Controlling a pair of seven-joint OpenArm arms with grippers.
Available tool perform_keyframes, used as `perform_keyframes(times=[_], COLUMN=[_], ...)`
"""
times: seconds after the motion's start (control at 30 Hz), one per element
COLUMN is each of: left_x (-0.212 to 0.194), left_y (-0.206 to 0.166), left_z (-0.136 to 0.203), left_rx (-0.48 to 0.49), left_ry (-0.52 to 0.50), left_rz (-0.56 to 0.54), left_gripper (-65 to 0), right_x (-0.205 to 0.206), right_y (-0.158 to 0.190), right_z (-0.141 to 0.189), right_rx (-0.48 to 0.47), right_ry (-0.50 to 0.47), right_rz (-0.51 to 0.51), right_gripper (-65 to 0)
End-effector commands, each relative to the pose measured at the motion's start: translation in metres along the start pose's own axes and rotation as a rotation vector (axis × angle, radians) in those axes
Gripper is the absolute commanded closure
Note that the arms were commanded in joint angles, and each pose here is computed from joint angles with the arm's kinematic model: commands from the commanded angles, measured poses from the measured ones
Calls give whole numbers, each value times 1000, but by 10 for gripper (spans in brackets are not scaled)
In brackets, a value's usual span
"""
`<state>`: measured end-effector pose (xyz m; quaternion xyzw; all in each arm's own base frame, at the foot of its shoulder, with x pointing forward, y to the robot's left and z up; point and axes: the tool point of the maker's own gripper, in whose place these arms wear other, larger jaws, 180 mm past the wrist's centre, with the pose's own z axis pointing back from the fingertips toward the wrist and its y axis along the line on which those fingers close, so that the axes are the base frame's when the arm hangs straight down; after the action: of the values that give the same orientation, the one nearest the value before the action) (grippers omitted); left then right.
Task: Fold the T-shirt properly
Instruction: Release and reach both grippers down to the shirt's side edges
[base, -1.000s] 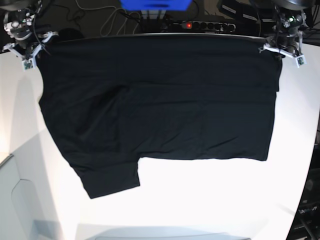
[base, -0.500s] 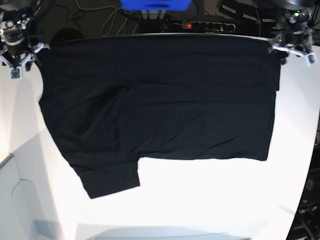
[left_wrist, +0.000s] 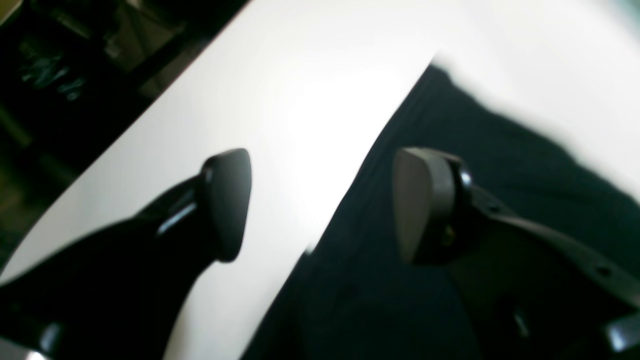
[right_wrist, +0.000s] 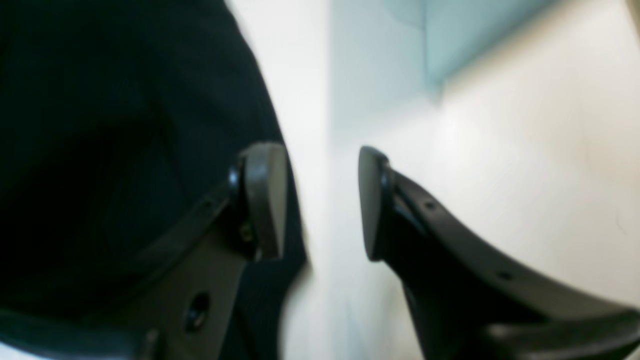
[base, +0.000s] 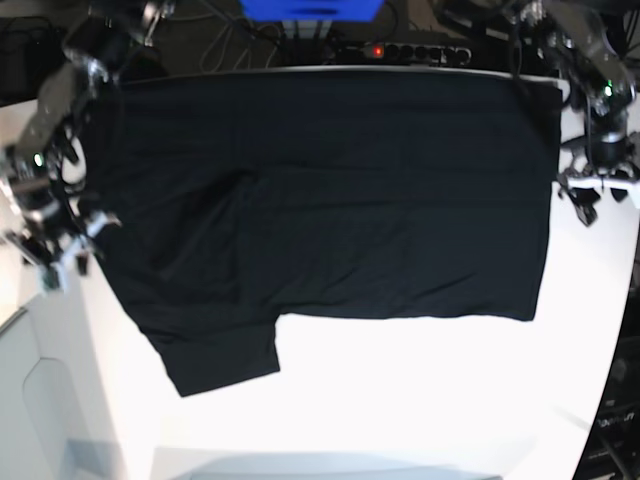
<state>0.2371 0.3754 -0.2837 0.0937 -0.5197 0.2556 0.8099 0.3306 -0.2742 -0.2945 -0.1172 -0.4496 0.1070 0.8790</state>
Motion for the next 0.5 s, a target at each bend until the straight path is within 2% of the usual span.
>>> perform_keyframes(times=[0.0, 0.17, 0.3, 0.47], left_x=[20, 32, 24, 23], left_y=[-1, -21, -34, -48], left_z=[-3, -39, -74, -111], left_rx=[-6, -69, -74, -61], left_ry=[-56, -40, 18, 71], left_rz=[0, -38, -48, -34], left_gripper=[-429, -429, -429, -429], right_x=[14, 27, 41, 41], right_y=[-6, 3, 18, 17], right_z=[-8, -66, -107, -145], right_rx=[-1, 80, 162, 125], right_ry=[-24, 44, -4, -17], right_rz=[9, -5, -76, -191], right_gripper=[-256, -256, -256, -256])
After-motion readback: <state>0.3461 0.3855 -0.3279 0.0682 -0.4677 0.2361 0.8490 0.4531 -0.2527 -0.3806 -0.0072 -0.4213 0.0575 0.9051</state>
